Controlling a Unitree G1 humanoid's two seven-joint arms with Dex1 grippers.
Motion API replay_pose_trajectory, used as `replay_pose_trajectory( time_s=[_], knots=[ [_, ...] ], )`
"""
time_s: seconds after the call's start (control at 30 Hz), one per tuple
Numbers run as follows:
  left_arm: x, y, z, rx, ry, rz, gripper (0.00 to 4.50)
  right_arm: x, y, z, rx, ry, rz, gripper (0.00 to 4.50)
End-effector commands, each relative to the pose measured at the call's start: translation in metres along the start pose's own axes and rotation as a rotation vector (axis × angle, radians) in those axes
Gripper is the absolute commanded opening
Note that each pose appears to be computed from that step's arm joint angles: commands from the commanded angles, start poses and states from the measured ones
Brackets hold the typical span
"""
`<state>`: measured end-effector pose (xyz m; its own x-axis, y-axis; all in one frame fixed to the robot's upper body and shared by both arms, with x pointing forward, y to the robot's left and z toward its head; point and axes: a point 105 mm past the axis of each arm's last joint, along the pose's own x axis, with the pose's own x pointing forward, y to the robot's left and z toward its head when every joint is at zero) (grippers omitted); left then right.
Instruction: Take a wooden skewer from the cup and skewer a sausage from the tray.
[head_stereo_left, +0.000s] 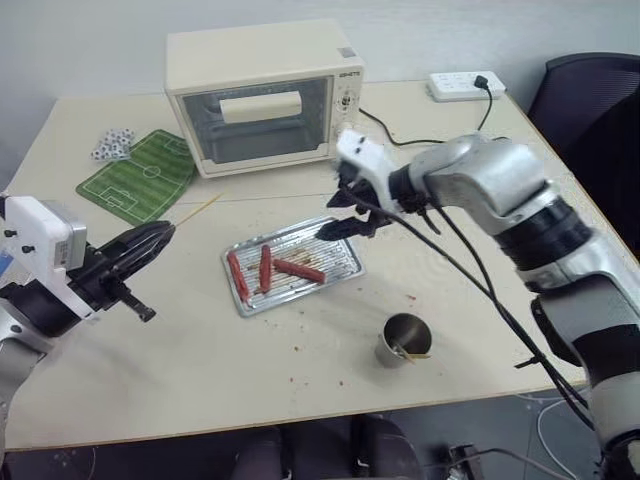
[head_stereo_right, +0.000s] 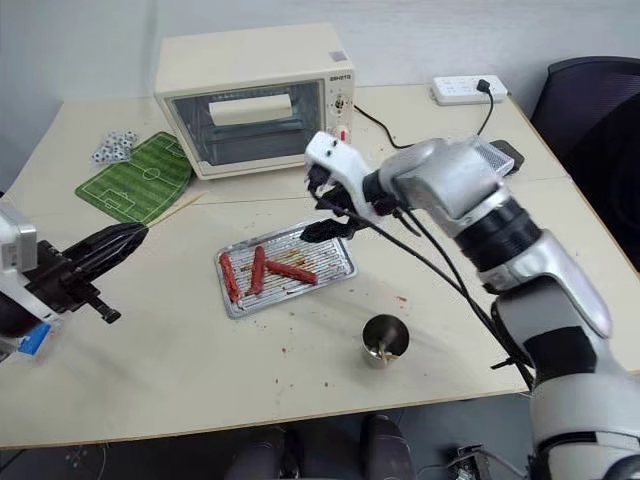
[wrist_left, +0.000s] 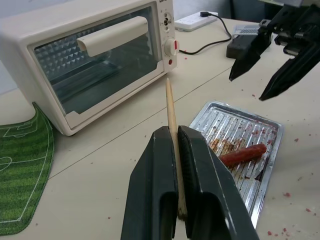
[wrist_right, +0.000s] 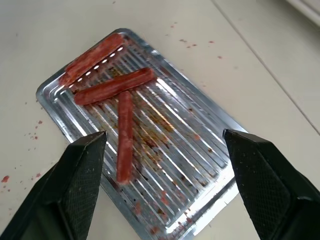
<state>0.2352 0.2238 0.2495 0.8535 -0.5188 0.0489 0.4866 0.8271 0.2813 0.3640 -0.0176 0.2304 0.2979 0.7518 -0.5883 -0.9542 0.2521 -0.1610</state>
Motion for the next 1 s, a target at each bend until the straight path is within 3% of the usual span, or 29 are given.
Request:
replay_pose_trajectory(
  time_s=[0.03, 0.07, 0.17, 0.23, 0.47, 1.0],
  knots=[
    [0.0, -0.004, 0.01, 0.037, -0.038, 0.002, 0.0, 0.01, 0.01, 0.013, -0.086, 0.039, 0.035, 3.84],
    [0.001, -0.005, 0.01, 0.035, -0.042, 0.003, 0.0, 0.013, 0.013, 0.013, -0.095, 0.049, 0.05, 3.84],
    [0.002, -0.006, 0.009, 0.033, -0.048, 0.009, 0.0, 0.028, 0.018, 0.01, -0.103, 0.078, 0.067, 3.29],
    [0.002, -0.007, 0.009, 0.031, -0.05, 0.01, 0.0, 0.035, 0.019, 0.006, -0.109, 0.096, 0.069, 2.64],
    [0.002, -0.011, 0.009, 0.026, -0.058, 0.009, 0.0, 0.057, 0.018, -0.01, -0.123, 0.133, 0.067, 2.64],
    [0.001, -0.01, 0.008, 0.029, -0.058, 0.016, 0.0, 0.076, 0.022, -0.037, -0.172, 0.188, 0.097, 2.64]
  ],
)
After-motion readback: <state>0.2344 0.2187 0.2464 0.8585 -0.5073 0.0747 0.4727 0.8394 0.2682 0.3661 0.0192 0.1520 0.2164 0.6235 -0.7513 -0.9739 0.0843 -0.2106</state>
